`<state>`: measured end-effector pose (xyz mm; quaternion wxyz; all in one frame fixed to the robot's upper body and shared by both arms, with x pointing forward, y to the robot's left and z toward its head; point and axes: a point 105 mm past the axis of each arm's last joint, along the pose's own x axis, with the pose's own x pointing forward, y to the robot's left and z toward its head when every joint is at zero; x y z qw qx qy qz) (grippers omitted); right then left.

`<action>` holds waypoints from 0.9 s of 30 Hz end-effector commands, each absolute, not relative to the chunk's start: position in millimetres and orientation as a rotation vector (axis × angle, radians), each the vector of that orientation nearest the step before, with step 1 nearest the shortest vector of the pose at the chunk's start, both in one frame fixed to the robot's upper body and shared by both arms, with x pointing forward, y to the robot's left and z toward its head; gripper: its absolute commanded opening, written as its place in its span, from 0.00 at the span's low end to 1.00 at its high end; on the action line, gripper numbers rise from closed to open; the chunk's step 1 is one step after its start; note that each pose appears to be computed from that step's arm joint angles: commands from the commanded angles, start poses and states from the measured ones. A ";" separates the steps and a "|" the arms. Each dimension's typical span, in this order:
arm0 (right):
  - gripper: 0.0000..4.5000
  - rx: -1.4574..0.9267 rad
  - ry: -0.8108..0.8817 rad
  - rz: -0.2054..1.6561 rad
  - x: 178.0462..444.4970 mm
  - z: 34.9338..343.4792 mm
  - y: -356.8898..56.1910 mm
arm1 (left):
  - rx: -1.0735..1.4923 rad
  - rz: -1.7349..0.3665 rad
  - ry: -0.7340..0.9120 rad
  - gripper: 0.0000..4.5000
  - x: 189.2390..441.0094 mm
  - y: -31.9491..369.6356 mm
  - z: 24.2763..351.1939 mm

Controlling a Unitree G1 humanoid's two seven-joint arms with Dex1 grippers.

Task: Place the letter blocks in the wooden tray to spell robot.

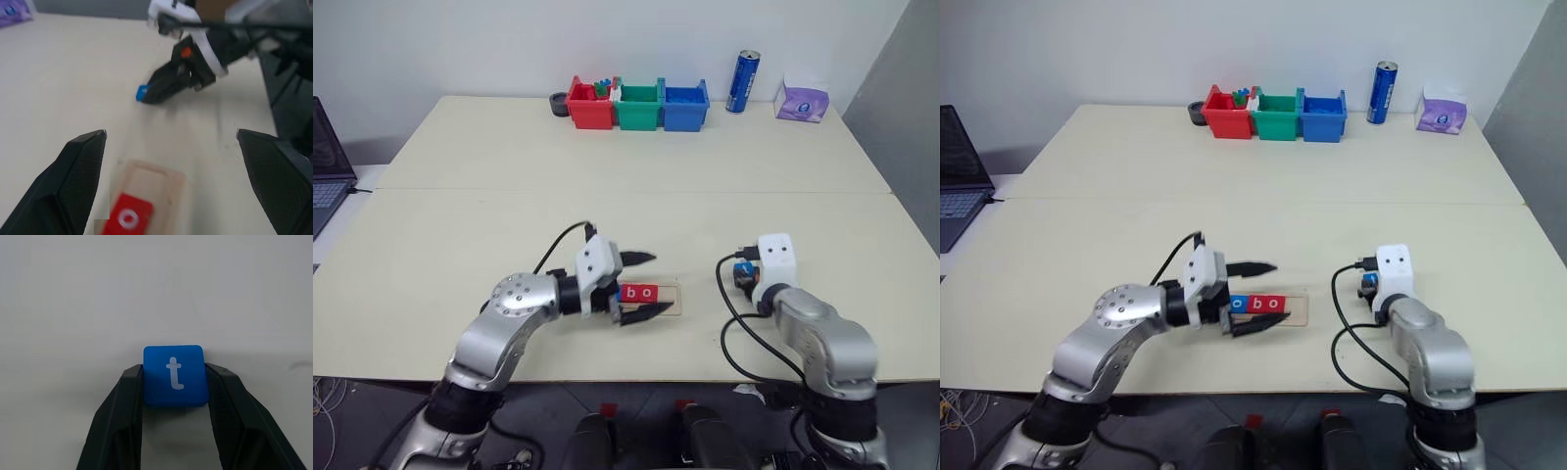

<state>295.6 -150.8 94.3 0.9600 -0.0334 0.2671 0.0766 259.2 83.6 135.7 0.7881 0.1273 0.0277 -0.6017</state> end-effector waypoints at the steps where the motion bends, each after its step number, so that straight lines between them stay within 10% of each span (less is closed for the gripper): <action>1: 0.32 -0.027 0.598 0.254 269.1 96.8 -135.5 | 0.302 -1.343 0.036 1.00 245.6 91.7 143.6; 8: 0.32 -0.018 0.628 0.334 255.2 88.8 -118.2 | 0.289 -1.349 0.019 1.00 246.2 84.1 146.2; 17: 0.99 -0.114 0.586 0.519 260.2 116.8 -131.7 | 0.294 -1.363 0.018 1.00 247.7 84.9 147.9; 27: 0.99 -0.527 0.344 1.033 278.9 130.1 -160.0 | 0.303 -1.393 -0.006 1.00 251.8 84.1 152.8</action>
